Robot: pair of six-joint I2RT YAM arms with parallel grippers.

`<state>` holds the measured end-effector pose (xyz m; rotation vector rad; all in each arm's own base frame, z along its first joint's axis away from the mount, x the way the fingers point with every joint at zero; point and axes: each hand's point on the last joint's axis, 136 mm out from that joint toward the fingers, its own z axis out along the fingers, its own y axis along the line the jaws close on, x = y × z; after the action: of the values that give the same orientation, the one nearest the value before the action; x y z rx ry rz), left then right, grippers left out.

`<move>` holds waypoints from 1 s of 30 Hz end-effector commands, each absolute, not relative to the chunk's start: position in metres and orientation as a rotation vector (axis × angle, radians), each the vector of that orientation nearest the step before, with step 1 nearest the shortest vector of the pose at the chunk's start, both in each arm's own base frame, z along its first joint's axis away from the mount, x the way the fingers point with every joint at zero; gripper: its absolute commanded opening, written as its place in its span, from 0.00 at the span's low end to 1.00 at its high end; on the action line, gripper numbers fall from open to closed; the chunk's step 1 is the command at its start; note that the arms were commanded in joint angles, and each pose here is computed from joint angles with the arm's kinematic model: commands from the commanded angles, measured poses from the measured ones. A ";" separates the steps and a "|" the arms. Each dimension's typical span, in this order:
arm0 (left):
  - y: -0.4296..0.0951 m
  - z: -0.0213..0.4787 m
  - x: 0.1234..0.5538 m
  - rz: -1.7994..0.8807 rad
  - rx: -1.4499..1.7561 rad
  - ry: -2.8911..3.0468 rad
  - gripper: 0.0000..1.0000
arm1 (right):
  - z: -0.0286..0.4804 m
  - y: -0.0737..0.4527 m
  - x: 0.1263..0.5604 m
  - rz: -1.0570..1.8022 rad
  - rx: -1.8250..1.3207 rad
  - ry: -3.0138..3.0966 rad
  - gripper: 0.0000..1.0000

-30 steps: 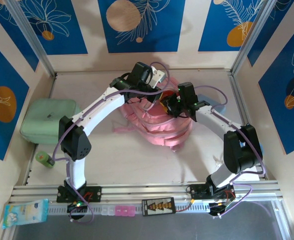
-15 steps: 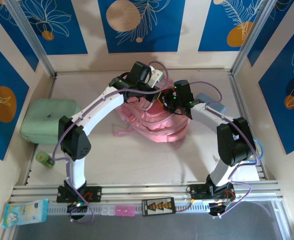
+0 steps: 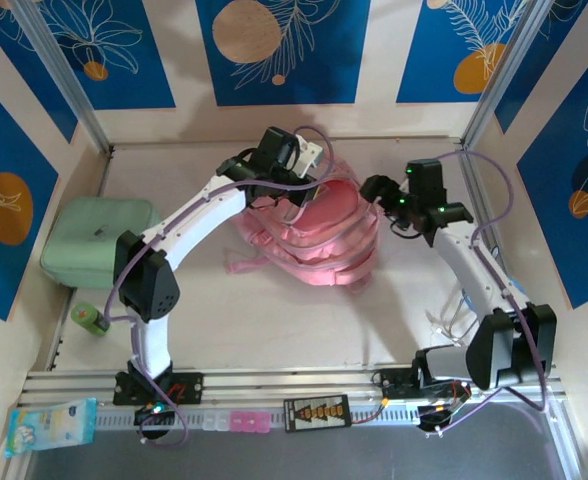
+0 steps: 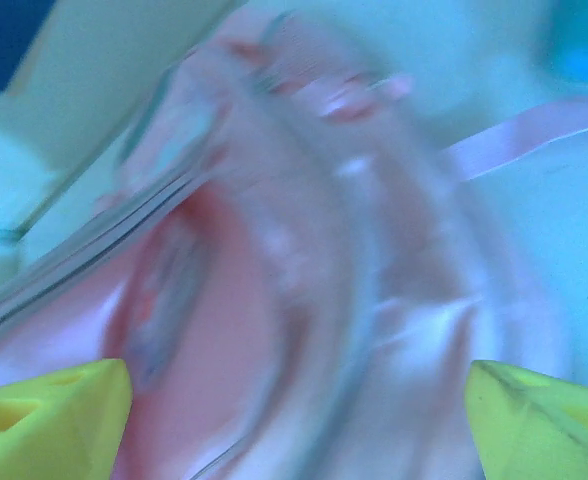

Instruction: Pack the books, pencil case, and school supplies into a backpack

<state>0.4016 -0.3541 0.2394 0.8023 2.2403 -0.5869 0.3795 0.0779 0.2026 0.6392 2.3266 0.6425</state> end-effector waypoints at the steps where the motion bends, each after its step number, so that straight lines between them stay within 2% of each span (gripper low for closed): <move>1: -0.341 0.281 0.408 -0.624 0.725 2.129 0.00 | 0.166 0.030 0.386 0.413 0.630 2.466 0.96; 6: -0.336 0.280 0.400 -0.638 0.719 2.139 0.00 | 0.132 -0.031 0.423 0.232 0.763 2.531 0.97; 11: -0.332 0.280 0.393 -0.651 0.725 2.141 0.00 | 0.105 -0.079 0.458 0.196 0.838 2.544 0.96; 16: -0.331 0.277 0.392 -0.660 0.729 2.147 0.00 | 0.090 -0.092 0.481 0.190 0.733 2.611 0.94; 21: -0.333 0.276 0.391 -0.672 0.736 2.147 0.00 | 0.069 -0.103 0.489 0.169 0.737 2.637 0.96; 26: -0.332 0.274 0.391 -0.676 0.738 2.154 0.00 | 0.050 -0.090 0.478 0.237 0.760 2.709 0.97; 30: -0.330 0.272 0.392 -0.671 0.733 2.159 0.00 | 0.055 -0.070 0.455 0.369 0.808 2.719 0.95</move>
<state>0.3889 -0.3345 0.2359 0.7708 2.2550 -0.6219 0.4773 -0.0901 0.0475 0.7803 2.6809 0.2416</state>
